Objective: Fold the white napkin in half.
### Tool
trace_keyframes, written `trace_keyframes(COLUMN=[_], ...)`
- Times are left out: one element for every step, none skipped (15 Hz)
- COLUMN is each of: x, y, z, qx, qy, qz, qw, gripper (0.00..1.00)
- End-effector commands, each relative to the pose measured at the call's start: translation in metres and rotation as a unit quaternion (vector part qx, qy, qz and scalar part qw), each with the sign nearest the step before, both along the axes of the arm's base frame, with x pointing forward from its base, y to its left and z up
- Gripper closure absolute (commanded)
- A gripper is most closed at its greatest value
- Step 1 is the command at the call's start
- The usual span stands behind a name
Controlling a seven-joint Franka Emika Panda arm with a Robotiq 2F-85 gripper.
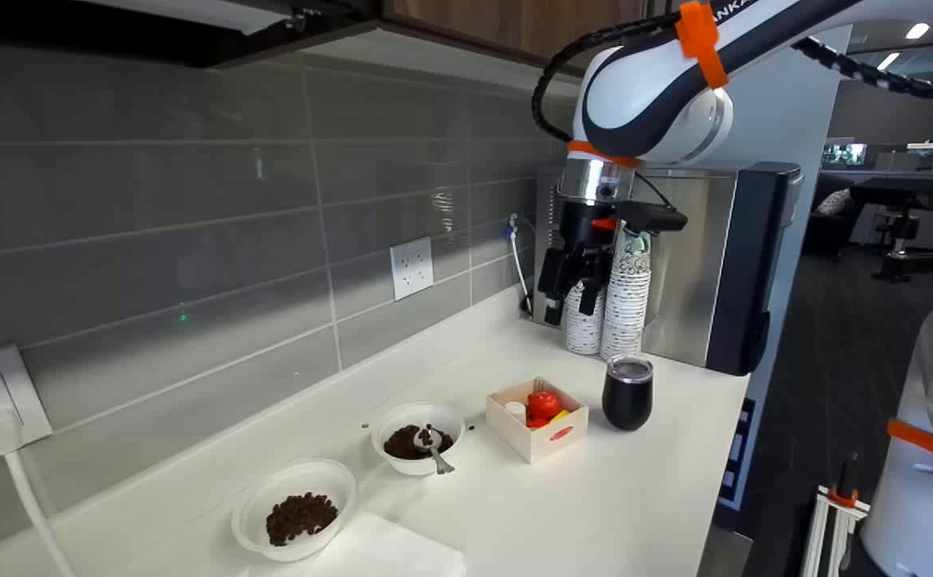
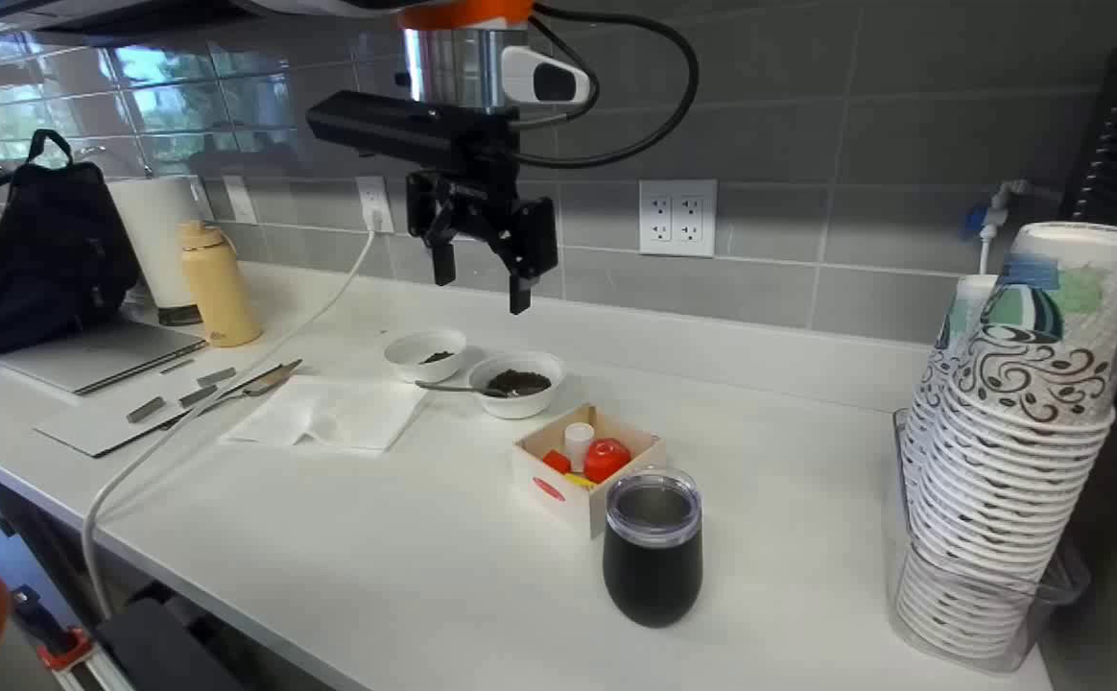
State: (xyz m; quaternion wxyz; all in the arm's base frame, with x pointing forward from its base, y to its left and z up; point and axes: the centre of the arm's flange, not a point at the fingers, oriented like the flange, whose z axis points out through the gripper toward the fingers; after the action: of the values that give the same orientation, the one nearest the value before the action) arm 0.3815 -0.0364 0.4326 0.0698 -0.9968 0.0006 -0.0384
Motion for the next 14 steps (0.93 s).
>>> trace_keyframes(x=[0.0,0.0,0.0,0.002,0.004,0.004,0.003,0.001,-0.002,-0.006,-0.009,-0.012,-0.013,-0.014], y=[0.0,0.0,0.0,0.005,0.017,0.029,0.048,0.068,0.09,0.112,0.137,0.156,0.179,0.198], z=[0.0,0.0,0.0,-0.003,-0.008,-0.01,-0.015,-0.019,-0.023,-0.027,-0.031,-0.035,-0.04,-0.045], qx=[0.0,0.0,0.0,0.001,0.003,0.007,0.005,0.003,0.001,-0.006,-0.01,-0.012,-0.016,-0.016], qy=[0.0,0.0,0.0,-0.001,-0.002,-0.004,-0.001,0.0,-0.003,-0.004,-0.005,-0.01,-0.018,-0.023], qz=[0.0,0.0,0.0,0.013,0.03,0.051,0.075,0.093,0.111,0.125,0.14,0.155,0.166,0.179], qw=[1.0,1.0,1.0,0.9999,0.9995,0.9987,0.9972,0.9957,0.9938,0.9922,0.9901,0.9877,0.9857,0.9835], gripper=[0.0,0.0,0.0,0.0,0.0,0.0,0.0,0.0,0.0,0.0,0.0,0.0,0.0,0.0])
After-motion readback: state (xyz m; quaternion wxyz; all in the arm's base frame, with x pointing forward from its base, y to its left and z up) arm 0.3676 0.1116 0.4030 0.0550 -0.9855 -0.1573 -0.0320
